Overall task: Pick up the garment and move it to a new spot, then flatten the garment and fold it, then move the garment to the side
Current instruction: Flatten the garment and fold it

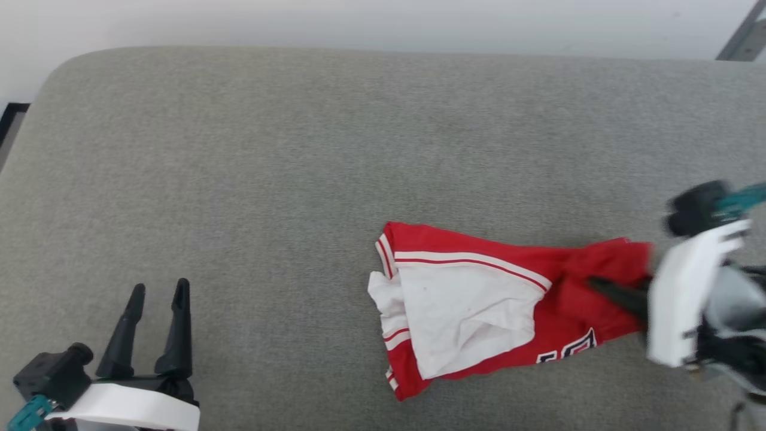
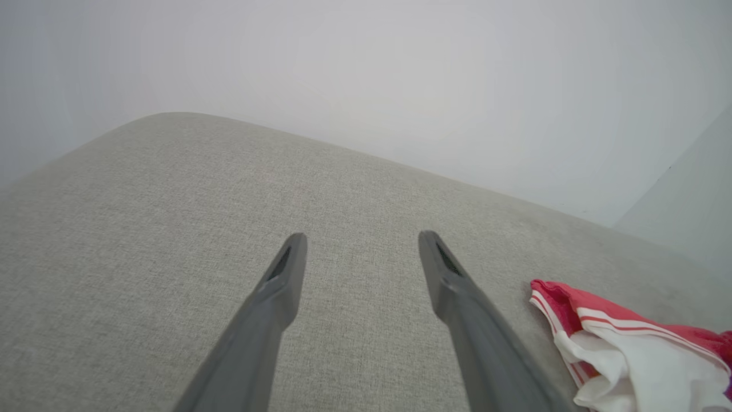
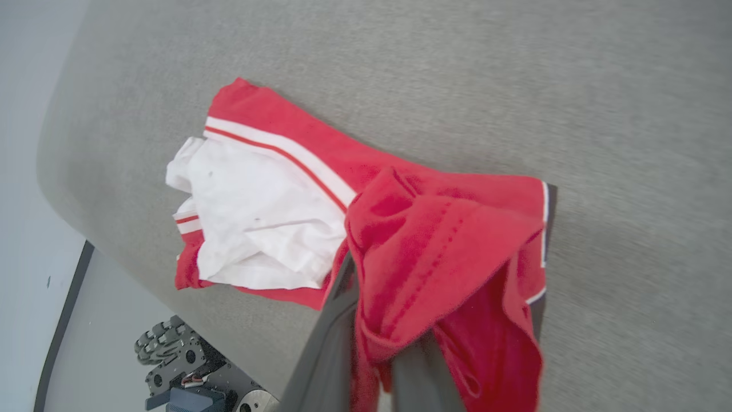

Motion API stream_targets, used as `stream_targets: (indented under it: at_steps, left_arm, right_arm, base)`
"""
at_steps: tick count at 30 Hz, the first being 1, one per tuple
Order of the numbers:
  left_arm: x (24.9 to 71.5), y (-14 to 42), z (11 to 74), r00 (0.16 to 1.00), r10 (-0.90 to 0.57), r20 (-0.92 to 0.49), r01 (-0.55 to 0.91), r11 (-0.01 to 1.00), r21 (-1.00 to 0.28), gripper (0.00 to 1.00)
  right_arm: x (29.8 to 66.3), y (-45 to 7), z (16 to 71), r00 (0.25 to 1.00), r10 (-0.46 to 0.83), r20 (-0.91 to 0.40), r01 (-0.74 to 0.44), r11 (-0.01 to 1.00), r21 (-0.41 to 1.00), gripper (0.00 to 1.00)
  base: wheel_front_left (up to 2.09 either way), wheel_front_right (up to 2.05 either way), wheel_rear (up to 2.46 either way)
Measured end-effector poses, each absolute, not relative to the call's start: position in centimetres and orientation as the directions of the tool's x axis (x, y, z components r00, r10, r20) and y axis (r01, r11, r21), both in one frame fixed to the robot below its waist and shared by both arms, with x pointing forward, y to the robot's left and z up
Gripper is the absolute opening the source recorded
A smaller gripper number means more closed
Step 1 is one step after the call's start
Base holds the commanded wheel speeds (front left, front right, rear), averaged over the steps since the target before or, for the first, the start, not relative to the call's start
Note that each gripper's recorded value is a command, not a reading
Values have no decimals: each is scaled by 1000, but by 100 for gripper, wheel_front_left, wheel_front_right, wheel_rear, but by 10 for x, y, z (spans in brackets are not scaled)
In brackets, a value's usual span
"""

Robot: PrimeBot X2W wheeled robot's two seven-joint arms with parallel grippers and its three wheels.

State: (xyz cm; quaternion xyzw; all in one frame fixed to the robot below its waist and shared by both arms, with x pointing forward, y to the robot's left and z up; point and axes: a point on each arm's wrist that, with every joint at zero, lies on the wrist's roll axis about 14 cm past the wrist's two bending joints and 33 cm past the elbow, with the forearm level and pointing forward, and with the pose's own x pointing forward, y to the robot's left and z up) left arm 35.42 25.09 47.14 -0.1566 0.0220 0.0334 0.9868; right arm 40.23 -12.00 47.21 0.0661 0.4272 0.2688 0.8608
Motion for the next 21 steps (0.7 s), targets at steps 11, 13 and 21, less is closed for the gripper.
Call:
stream_targets:
  at_steps: [11, 13, 21]
  left_arm:
    - [344, 255, 474, 995, 87, -47, -98, 944, -317, 100]
    - [342, 256, 474, 994, 95, -47, -105, 942, -318, 100]
    - [335, 261, 477, 992, 119, -37, -124, 937, -325, 100]
  right_arm:
    - [387, -6, 456, 287, 694, -661, -615, 662, 428, 0]
    - [385, 7, 451, 260, 704, -661, -635, 641, 432, 0]
    - [382, 34, 449, 214, 732, -647, -681, 586, 438, 100]
  base:
    - [0, 0, 0]
    - [0, 0, 0]
    - [0, 0, 0]
